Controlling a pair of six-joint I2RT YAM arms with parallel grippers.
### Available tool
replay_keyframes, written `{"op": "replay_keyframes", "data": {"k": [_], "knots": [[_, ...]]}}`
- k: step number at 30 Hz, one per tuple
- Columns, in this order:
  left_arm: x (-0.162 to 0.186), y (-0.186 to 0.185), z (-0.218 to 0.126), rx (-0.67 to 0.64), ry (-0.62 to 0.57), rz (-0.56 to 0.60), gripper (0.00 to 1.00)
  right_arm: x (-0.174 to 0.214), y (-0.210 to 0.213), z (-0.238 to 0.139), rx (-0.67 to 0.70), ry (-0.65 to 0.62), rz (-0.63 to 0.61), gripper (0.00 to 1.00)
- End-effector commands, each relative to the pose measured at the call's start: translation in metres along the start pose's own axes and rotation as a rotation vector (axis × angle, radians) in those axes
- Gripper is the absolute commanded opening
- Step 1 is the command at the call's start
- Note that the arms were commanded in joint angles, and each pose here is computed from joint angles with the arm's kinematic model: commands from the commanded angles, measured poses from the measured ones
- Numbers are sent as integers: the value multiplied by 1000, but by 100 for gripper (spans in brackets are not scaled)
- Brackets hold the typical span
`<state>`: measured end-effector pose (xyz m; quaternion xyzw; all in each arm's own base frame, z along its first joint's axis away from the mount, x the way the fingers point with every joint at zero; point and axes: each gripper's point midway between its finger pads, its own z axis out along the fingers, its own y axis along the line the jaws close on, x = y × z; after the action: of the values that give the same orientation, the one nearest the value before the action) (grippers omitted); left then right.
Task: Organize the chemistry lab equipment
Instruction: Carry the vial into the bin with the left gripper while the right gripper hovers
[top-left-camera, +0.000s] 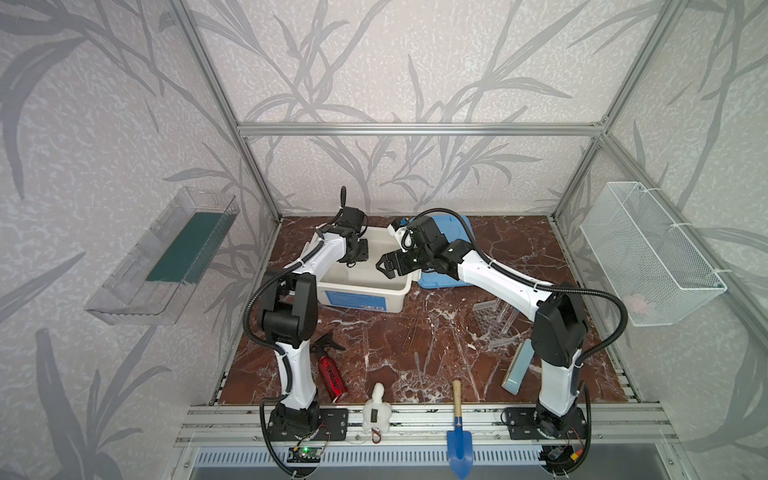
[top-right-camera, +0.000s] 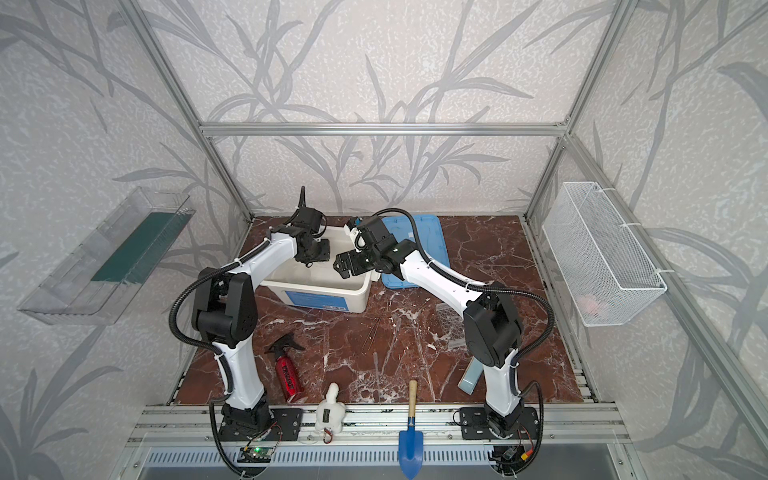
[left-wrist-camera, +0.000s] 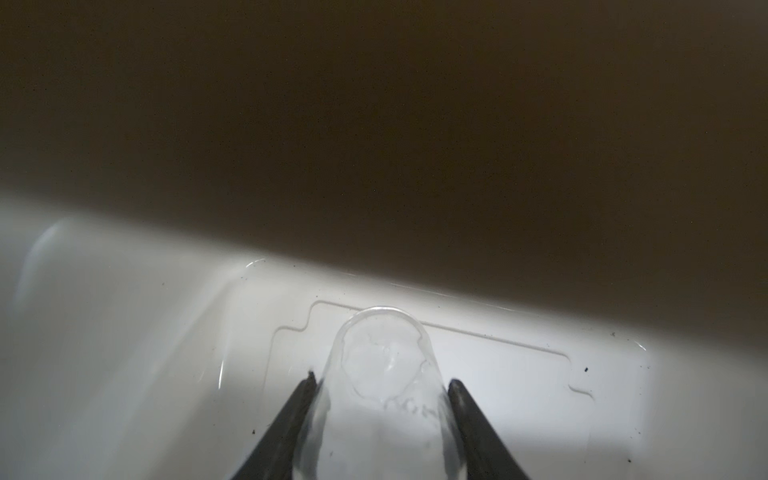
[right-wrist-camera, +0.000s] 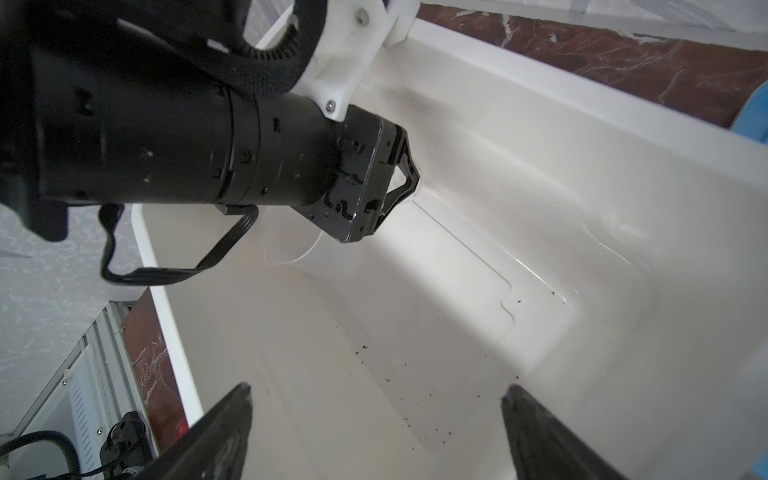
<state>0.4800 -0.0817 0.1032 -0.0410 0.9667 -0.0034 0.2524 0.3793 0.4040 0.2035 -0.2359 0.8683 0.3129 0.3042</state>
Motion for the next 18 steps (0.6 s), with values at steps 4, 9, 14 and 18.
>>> {"op": "replay_keyframes", "data": {"k": [4, 9, 14, 18], "knots": [[1, 2, -32, 9, -6, 7, 16, 8, -11, 16, 26, 36, 8, 92], [14, -4, -59, 48, 23, 8, 16, 14, -20, 27, 55, 61, 19, 93], [27, -10, -75, 82, 21, 20, 15, 15, -24, 34, 57, 69, 31, 92], [39, -14, -67, 113, 32, 16, 11, 17, -25, 38, 57, 78, 30, 92]]}}
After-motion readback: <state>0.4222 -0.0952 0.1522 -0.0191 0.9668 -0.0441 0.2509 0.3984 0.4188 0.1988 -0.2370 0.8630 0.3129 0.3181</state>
